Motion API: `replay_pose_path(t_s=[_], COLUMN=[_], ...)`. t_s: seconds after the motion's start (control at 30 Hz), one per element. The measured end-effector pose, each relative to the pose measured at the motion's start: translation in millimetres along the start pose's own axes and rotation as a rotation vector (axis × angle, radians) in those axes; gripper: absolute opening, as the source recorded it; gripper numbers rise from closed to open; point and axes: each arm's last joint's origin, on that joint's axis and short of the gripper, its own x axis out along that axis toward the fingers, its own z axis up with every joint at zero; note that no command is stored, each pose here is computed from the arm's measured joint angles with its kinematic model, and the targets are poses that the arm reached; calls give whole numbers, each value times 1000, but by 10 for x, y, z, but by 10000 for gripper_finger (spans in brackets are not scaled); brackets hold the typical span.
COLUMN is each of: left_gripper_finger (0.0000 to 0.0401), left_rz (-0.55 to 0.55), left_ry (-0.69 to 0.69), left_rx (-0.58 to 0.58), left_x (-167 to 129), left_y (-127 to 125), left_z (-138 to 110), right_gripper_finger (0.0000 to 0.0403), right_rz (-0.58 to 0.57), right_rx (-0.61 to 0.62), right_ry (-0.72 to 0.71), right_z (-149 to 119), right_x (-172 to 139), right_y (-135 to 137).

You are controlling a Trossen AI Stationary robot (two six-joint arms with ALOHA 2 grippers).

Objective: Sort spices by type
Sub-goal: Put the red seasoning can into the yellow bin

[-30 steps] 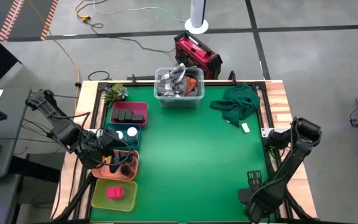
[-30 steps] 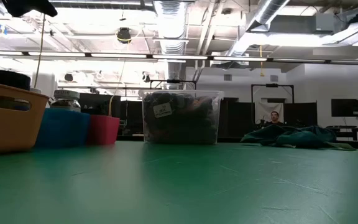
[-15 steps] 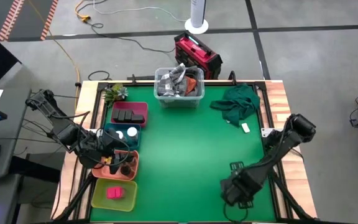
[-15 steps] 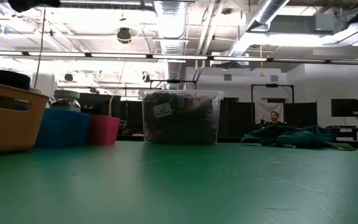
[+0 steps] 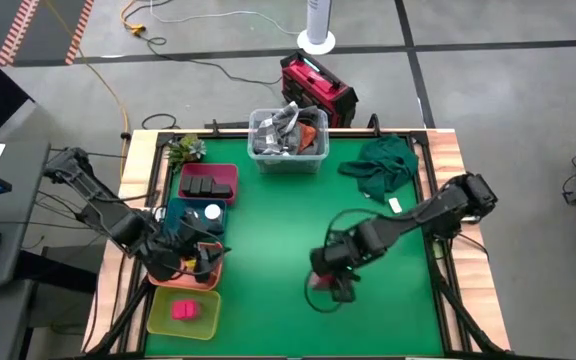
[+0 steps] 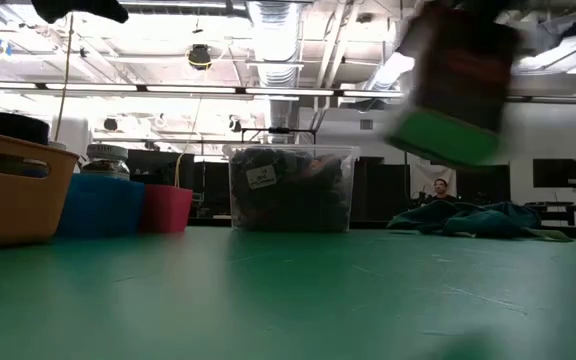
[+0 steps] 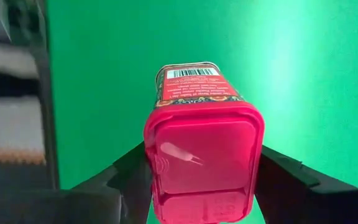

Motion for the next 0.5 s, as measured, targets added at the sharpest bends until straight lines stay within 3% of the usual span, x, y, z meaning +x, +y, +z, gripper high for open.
replay_pose_path(t_s=[0.3, 0.5], left_gripper_finger=[251, 300], left_rz=[-107, -169], left_ry=[-1, -39], left_rx=[-91, -122], left_x=[325, 417], left_y=[-222, -213], left_z=[71, 216], right_gripper_finger=[254, 254], right_rz=[114, 130], right_rx=[77, 58], right_ry=[-433, -539], right_z=[565, 676], right_x=[-208, -271], right_y=[-281, -349])
